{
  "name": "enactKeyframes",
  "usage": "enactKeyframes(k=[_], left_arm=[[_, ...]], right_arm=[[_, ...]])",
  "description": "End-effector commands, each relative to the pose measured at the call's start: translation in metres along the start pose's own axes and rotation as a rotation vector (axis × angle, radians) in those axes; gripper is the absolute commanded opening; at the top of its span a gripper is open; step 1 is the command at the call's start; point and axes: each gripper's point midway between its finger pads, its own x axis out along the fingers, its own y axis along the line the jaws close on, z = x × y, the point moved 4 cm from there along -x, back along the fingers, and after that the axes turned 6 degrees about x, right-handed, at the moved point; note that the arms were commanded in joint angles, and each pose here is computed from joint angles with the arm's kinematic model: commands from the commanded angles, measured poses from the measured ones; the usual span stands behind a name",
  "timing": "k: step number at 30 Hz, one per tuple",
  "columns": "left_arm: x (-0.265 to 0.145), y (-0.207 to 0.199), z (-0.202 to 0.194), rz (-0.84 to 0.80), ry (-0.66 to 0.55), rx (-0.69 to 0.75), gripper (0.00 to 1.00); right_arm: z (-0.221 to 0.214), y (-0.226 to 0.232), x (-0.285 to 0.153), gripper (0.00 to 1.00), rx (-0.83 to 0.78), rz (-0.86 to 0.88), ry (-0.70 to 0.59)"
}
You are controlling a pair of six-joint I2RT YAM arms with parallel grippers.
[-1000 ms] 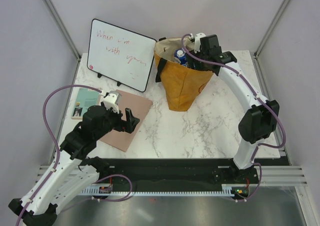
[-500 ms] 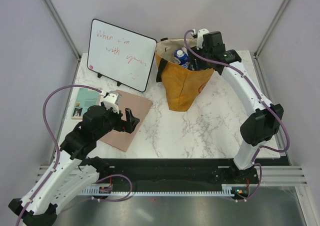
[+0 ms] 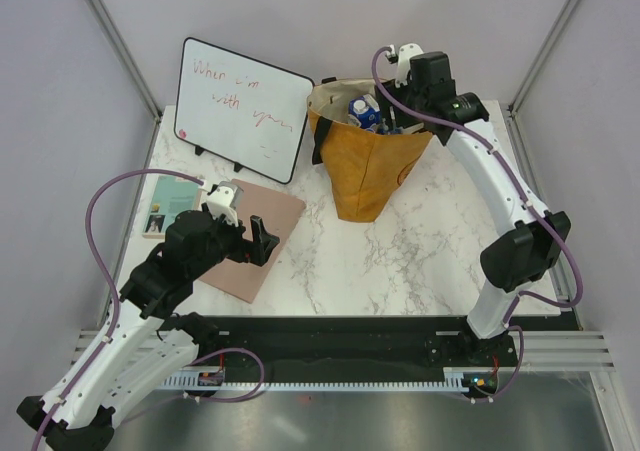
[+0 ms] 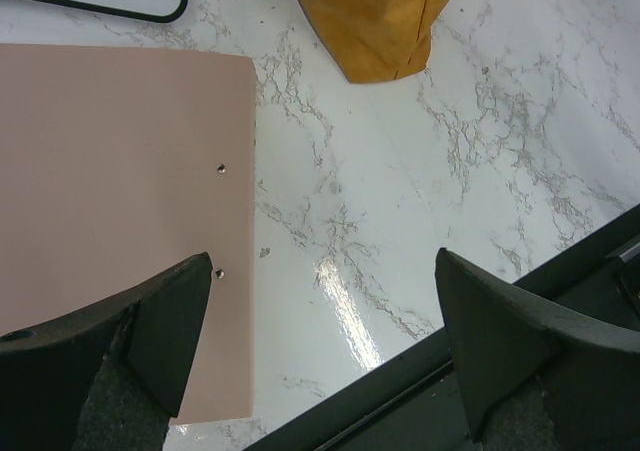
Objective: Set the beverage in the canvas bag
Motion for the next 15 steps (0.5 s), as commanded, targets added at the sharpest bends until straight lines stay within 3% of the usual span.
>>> enactKeyframes(k=[1, 12, 13, 15], left_arm=[[0.000, -0.001, 0.007, -0.016, -0.041, 0.038, 1.00], [0.001, -0.001, 0.008, -0.016, -0.041, 0.038, 1.00], [0.001, -0.001, 0.007, -0.013, -0.037, 0.036, 1.00], [0.000, -0.001, 0.009, -0.013, -0.040, 0.029, 1.00]], right_arm=[[0.029, 0.003, -0.018, 0.76, 0.015, 0.007, -0.097], [0.058, 0.012, -0.045, 0.80, 0.038, 0.038, -0.188], [0.060, 0.013, -0.049, 0.81, 0.061, 0.044, -0.195], [0.064, 0.017, -0.064, 0.98, 0.090, 0.061, -0.216]])
